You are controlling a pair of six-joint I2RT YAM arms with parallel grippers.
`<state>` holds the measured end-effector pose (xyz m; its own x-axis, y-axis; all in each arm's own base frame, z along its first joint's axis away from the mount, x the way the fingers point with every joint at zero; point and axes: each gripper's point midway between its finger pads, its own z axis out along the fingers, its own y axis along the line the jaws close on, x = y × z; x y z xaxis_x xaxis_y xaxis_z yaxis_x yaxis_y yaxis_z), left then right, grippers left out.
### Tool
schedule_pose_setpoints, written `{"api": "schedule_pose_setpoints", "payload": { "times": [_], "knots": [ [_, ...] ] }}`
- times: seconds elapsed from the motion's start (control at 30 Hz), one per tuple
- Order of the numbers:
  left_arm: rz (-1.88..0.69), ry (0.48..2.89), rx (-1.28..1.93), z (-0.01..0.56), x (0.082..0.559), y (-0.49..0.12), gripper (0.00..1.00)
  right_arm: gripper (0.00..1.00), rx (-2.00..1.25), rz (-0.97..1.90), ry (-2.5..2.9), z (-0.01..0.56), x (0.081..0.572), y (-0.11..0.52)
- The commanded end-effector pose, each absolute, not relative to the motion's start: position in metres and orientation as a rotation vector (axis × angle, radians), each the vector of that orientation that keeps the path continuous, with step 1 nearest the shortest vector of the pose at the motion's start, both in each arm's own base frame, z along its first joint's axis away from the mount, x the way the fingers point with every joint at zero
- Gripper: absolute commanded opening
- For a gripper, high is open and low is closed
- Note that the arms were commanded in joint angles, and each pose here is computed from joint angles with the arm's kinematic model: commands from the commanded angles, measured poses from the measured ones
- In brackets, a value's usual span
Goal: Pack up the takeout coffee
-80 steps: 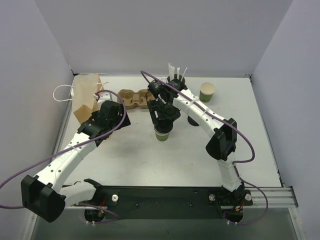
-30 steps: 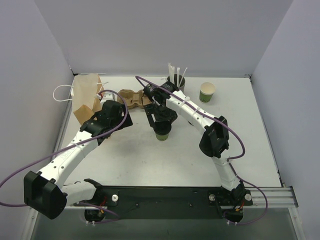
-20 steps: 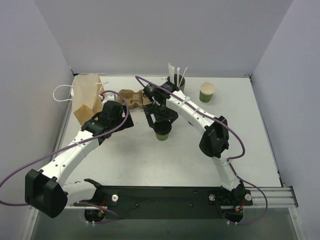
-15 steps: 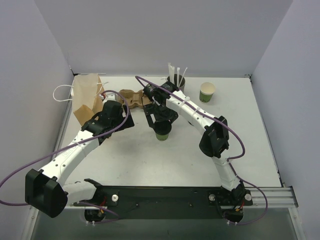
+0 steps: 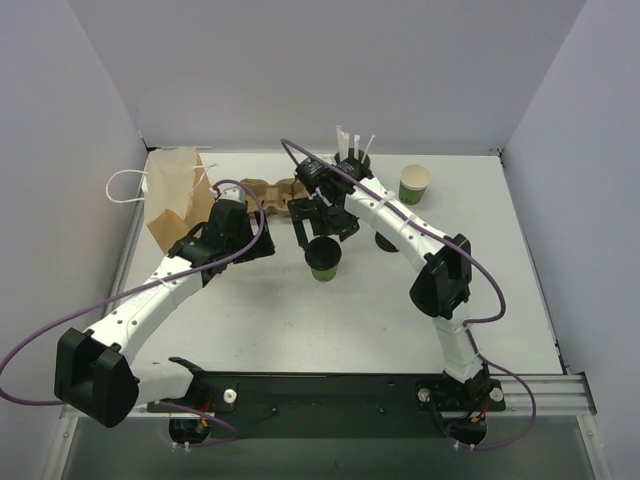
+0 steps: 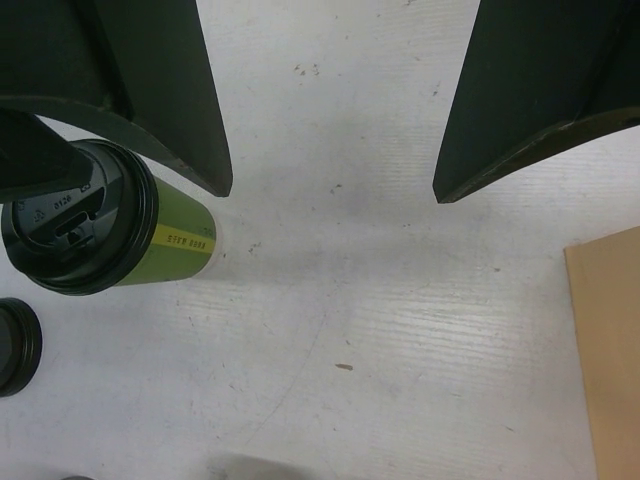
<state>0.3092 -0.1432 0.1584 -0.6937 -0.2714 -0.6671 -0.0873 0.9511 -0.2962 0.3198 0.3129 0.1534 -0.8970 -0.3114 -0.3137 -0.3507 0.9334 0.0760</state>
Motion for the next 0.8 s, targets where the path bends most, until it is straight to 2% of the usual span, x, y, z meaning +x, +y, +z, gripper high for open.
{"api": "schedule_pose_setpoints", "payload": {
  "times": [0.0, 0.1, 0.27, 0.5, 0.53, 0.77],
  "knots": [
    [-0.433, 2.304, -0.178, 0.167, 0.318, -0.165, 0.93, 0.92, -0.389, 0.191, 2.784, 0.172, 0.320, 0.287],
    [-0.496, 2.314, -0.133, 0.166, 0.318, -0.181, 0.88, 0.90, -0.296, 0.200, 2.750, 0.182, 0.327, 0.271],
    [-0.545, 2.324, -0.035, 0.169, 0.317, -0.214, 0.78, 0.81, -0.189, 0.294, 2.704, 0.185, 0.324, 0.259],
    [-0.534, 2.339, 0.017, 0.170, 0.325, -0.241, 0.67, 0.57, -0.153, 0.427, 2.701, 0.172, 0.318, 0.271],
    [-0.536, 2.339, 0.021, 0.171, 0.325, -0.243, 0.67, 0.51, -0.153, 0.429, 2.702, 0.169, 0.319, 0.272],
    [-0.543, 2.344, 0.041, 0.173, 0.328, -0.253, 0.63, 0.45, -0.143, 0.450, 2.716, 0.155, 0.317, 0.275]
  ]
}}
